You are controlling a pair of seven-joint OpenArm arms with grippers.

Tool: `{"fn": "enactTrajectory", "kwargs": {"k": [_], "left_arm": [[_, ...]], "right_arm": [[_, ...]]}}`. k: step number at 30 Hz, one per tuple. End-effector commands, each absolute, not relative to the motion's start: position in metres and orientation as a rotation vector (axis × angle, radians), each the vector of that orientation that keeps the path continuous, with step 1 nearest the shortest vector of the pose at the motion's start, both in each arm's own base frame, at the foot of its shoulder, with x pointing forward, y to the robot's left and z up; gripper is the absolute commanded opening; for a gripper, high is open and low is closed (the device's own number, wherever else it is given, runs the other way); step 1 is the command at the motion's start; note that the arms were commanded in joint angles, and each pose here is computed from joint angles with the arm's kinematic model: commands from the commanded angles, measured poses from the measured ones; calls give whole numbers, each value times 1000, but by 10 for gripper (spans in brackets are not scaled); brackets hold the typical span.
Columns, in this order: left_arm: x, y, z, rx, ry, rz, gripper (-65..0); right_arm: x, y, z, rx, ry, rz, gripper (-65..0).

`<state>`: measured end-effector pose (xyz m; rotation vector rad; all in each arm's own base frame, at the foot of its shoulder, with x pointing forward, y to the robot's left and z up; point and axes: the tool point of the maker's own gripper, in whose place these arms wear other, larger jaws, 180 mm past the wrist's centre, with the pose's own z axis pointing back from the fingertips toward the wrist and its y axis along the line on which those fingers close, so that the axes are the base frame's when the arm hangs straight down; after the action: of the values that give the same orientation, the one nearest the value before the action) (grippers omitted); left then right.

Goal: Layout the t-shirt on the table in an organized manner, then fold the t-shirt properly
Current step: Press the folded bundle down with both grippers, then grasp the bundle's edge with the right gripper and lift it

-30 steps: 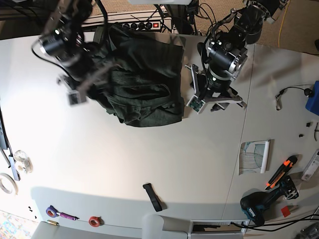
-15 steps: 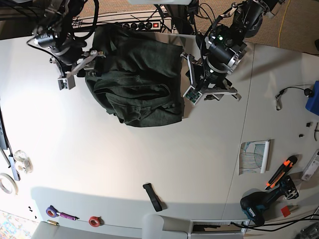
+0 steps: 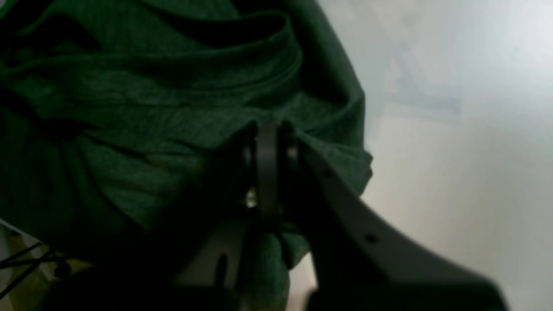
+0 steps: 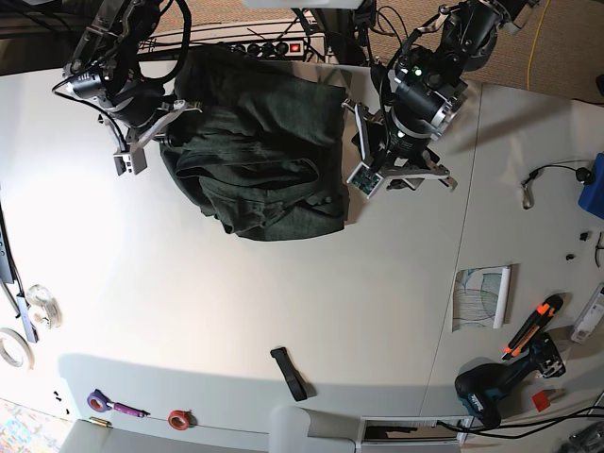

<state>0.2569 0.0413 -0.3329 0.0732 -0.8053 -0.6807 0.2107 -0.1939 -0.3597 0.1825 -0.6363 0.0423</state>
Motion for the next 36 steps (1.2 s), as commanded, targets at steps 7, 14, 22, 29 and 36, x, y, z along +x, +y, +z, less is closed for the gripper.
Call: {"fn": "enactTrajectory", "kwargs": {"k": [7,14,22,29,36], "left_arm": [[263,40,-323,72,-852,-676,-425],[263,39,-322,69,-860,-676,-425],[263,39,-322,70,-860,-676,-425],[264,38,-322,69,-863,-676,-425],[264,38,-322,69,-863,-677,-425]], "right_arm": [[219,-178,-343,272,-705,68,-650],[216,-120,-291,548,-853,260,-650],[192,-56,-274,796,-849,390,-650],[156,11,-277,970,-730,544,-650],[145,24,-298,884,-647,640,-650]]}}
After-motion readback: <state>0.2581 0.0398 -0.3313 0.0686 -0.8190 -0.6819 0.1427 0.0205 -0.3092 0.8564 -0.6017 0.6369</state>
